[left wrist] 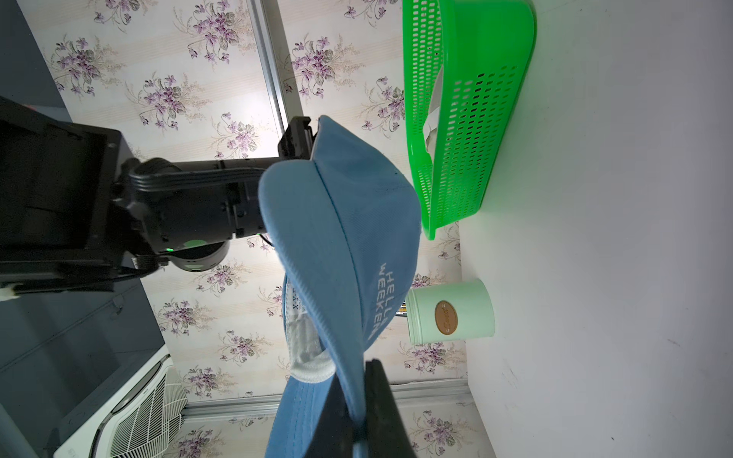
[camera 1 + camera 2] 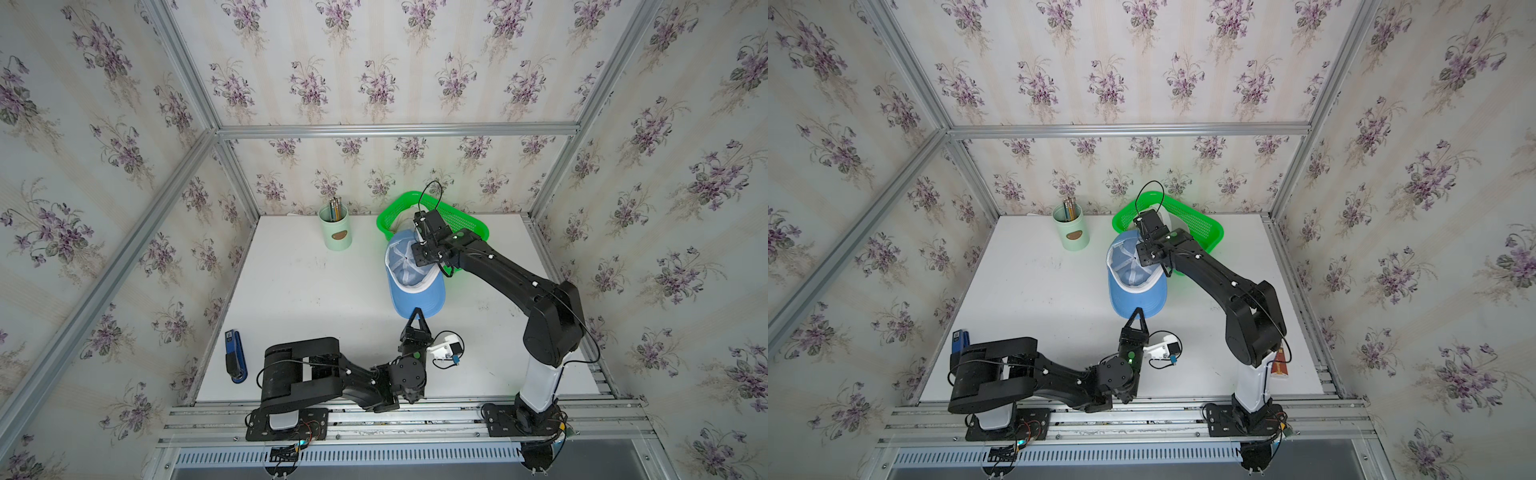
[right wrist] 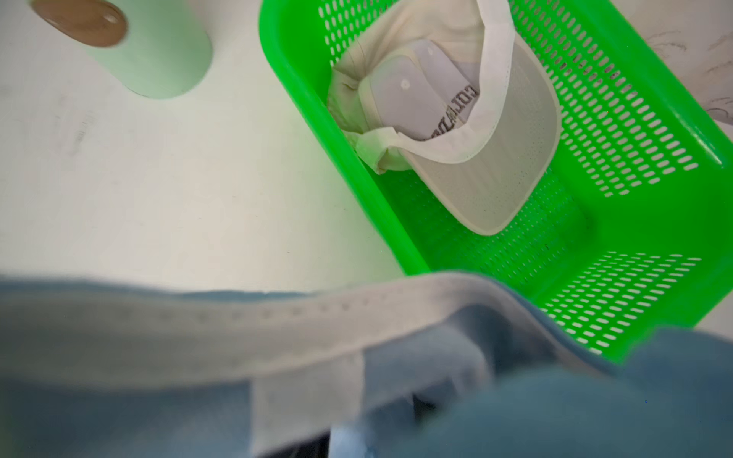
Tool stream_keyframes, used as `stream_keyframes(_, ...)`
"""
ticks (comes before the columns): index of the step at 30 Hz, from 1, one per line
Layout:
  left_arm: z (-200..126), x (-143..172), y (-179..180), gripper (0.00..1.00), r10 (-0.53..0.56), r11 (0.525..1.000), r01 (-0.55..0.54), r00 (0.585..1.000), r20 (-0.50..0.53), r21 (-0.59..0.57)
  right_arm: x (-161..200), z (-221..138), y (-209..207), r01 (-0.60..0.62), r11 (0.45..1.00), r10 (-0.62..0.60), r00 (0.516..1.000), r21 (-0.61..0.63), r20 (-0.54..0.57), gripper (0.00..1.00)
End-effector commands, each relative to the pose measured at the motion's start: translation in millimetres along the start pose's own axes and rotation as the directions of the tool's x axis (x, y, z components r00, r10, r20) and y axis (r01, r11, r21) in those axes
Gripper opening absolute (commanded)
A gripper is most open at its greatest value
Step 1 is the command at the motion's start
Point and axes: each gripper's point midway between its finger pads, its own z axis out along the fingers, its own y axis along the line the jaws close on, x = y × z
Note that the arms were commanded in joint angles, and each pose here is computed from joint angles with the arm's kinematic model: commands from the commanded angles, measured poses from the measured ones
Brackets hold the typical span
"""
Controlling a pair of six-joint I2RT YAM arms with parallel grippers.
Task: Turn the baseball cap inside out
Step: Turn over the baseball cap.
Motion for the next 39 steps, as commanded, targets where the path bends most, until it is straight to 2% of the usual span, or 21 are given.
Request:
stream_keyframes(1,6,7,-4,0.00,-0.034,0.999,0.034,0.999,-0.042,0.002,-33,-51,20,-0.064,0.985,0.087,0.986,-0.157,0.142,0.41)
stream_keyframes(4,10,9,-8,0.00,-0.039,0.999,0.039,0.997,-0.060,0.006,-38,-87,17,-0.087,0.977,0.124,0.974,-0.195,0.189,0.43)
stream_keyframes(8,14,10,-6,0.00,-0.057,0.998,0.057,0.996,-0.071,0.003,-30,-98,17,-0.091,0.972,0.132,0.975,-0.219,0.181,0.43)
stream_keyframes(13,13,9,-9,0.00,-0.043,0.999,0.044,0.997,-0.068,0.007,-14,-76,-13,-0.125,0.990,0.132,0.982,-0.063,0.134,0.45)
stream_keyframes(17,11,9,-8,0.00,-0.042,0.999,0.042,0.997,-0.057,0.005,-15,-57,-23,-0.123,0.992,0.125,0.985,-0.025,0.120,0.49)
stream_keyframes(27,1,5,4,0.00,-0.063,0.998,0.063,0.998,-0.020,-0.009,-27,-22,-22,-0.115,0.992,0.119,0.990,-0.053,0.082,0.50)
stream_keyframes(29,-1,3,6,0.00,-0.067,0.998,0.067,0.998,-0.007,-0.011,-30,-15,-39,-0.153,0.987,0.156,0.985,-0.051,0.079,0.49)
stream_keyframes(34,-5,-1,7,0.00,-0.060,0.998,0.060,0.998,0.013,-0.015,-40,-16,-34,-0.145,0.981,0.161,0.980,-0.131,0.117,0.49)
stream_keyframes(39,-6,0,13,0.00,-0.075,0.997,0.075,0.997,0.017,-0.021,-46,-18,-27,-0.128,0.970,0.155,0.981,-0.207,0.120,0.26)
